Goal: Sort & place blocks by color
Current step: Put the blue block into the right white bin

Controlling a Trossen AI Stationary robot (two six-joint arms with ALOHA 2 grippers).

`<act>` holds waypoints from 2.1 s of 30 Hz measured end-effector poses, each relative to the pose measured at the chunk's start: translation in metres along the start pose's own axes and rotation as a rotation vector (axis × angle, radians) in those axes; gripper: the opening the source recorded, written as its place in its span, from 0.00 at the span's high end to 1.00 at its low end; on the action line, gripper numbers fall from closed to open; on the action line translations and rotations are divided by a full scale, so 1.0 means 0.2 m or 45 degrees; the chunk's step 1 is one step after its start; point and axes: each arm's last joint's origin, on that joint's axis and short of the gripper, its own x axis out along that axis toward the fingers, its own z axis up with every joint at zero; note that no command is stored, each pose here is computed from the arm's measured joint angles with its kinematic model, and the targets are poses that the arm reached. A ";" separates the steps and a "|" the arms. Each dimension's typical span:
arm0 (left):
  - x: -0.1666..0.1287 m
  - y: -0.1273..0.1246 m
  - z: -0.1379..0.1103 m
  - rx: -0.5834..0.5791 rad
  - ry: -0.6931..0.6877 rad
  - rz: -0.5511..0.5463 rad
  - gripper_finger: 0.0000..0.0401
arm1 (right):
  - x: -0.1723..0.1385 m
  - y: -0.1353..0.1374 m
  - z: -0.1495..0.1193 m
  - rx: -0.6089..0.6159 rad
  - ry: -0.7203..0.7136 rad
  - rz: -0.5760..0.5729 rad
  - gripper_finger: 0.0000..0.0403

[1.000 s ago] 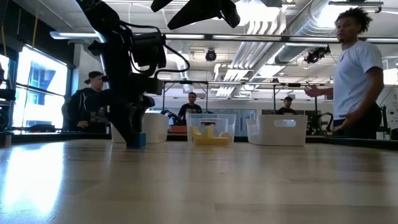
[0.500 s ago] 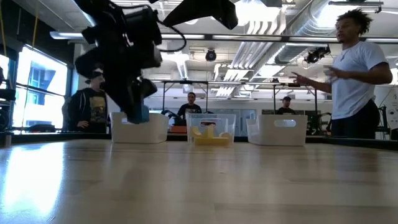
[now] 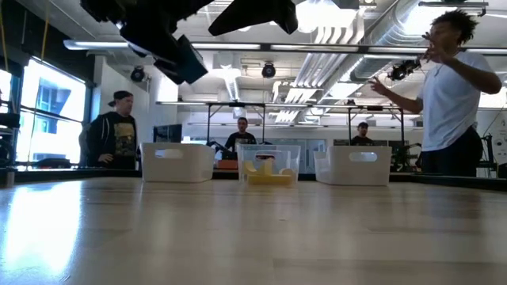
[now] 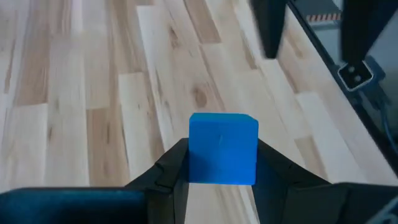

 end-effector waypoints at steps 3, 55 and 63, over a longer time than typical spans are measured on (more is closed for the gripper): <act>0.00 -0.04 0.02 -0.014 -0.040 0.074 0.74 | 0.00 0.00 0.00 -0.078 -0.012 -0.021 0.53; 0.04 -0.36 0.08 0.225 -0.220 0.350 0.72 | 0.00 -0.02 0.01 -0.357 -0.030 -0.097 0.76; 0.04 -0.35 0.08 0.176 -0.227 0.364 0.62 | 0.00 -0.02 0.01 -0.327 -0.035 -0.094 0.76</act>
